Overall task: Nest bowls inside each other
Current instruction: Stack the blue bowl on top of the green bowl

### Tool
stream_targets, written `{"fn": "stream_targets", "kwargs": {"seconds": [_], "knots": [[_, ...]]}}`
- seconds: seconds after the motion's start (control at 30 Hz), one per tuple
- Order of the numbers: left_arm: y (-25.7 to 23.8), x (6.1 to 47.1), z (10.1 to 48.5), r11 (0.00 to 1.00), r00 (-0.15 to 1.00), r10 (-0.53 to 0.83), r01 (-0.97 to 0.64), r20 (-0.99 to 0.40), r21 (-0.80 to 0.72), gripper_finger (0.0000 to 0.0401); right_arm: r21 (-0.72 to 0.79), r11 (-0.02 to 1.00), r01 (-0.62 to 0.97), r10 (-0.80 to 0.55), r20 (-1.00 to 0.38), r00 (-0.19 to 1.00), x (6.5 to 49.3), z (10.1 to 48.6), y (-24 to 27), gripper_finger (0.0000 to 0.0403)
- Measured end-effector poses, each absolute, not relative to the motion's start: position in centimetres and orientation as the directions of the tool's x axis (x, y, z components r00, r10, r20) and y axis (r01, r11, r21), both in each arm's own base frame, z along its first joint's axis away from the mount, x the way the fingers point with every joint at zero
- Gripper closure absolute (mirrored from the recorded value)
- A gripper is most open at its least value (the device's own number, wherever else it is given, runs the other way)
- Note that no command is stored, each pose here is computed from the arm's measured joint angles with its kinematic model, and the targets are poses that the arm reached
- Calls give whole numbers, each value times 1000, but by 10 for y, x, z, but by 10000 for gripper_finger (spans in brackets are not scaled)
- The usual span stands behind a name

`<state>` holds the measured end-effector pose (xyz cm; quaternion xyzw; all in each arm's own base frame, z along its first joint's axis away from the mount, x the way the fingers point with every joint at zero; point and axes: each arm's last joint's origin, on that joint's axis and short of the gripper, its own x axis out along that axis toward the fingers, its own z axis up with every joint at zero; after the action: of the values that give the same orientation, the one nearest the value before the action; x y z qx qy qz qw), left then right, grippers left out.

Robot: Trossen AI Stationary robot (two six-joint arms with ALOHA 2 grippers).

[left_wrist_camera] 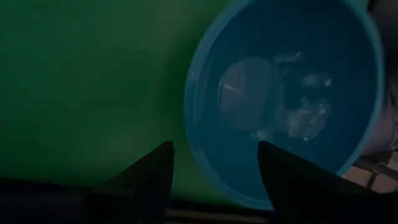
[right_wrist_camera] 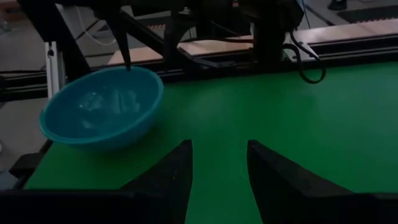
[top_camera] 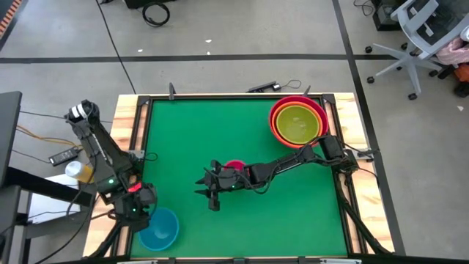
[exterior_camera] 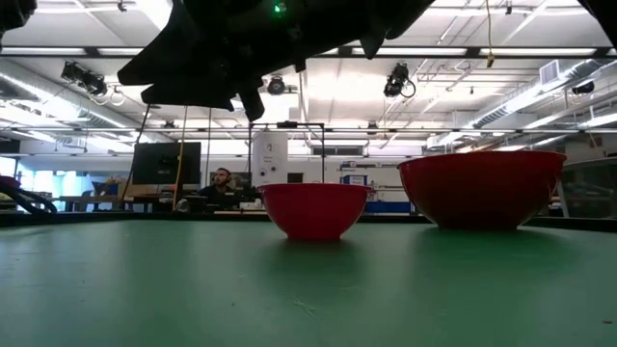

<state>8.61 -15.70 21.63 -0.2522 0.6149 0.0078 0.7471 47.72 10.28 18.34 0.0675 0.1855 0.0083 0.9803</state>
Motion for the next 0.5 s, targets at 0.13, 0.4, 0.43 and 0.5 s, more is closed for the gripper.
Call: {"fn": "stream_targets", "kwargs": {"seconds": [0.13, 0.4, 0.43, 0.5], "knots": [[-161, 83, 211, 872, 219, -273, -355, -937, -337, 168, 133, 991, 12, 38, -372, 927, 477, 182, 102, 246], [-167, 87, 199, 888, 186, -205, -378, -961, -263, 171, 120, 992, 27, 21, -384, 923, 476, 181, 101, 249], [-167, 88, 198, 886, 186, -200, -384, -962, -258, 175, 118, 993, 29, 19, -388, 922, 476, 181, 101, 249], [-166, 91, 196, 883, 186, -187, -398, -965, -248, 189, 115, 993, 34, 14, -394, 919, 476, 180, 101, 249]]}}
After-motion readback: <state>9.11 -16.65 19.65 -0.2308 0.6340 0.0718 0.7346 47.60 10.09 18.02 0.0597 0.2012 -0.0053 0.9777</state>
